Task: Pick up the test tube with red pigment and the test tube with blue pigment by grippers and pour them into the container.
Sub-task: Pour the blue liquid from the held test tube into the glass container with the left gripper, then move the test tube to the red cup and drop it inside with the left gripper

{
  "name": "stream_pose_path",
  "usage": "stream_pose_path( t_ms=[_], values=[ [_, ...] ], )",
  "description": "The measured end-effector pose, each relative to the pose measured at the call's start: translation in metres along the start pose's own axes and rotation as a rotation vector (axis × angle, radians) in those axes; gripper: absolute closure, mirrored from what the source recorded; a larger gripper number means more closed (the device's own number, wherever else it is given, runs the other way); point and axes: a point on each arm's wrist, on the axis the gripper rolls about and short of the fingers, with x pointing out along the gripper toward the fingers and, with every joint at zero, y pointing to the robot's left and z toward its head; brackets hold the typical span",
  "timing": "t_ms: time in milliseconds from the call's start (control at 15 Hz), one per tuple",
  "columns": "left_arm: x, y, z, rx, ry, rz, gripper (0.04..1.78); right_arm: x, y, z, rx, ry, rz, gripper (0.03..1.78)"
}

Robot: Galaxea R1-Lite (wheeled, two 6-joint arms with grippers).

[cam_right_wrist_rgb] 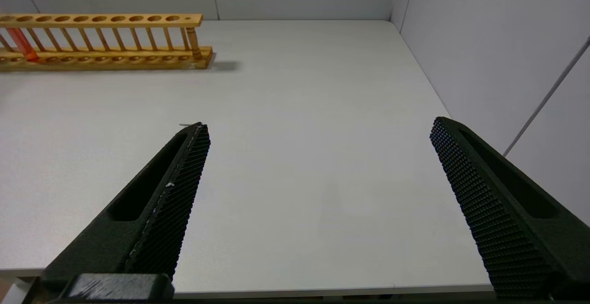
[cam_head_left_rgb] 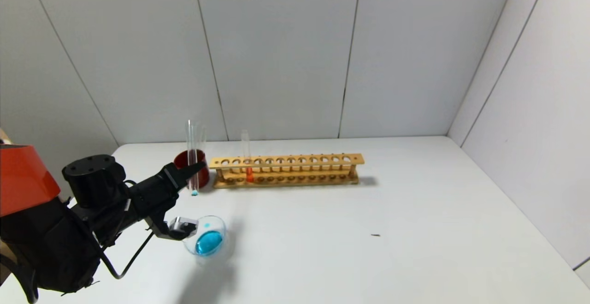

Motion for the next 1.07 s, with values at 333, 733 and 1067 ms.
stream_pose_path(
  t_ms=[333, 733, 1067],
  values=[
    [-0.002, 0.014, 0.003, 0.071, 0.001, 0.025, 1.50, 0.000, 0.000, 0.000, 0.000, 0.000, 0.000, 0.06],
    [-0.008, 0.034, -0.020, -0.230, 0.292, -0.052, 1.50, 0.000, 0.000, 0.000, 0.000, 0.000, 0.000, 0.06],
    [-0.013, 0.061, -0.037, -0.721, 0.808, -0.042, 1.50, 0.000, 0.000, 0.000, 0.000, 0.000, 0.000, 0.06]
  ],
)
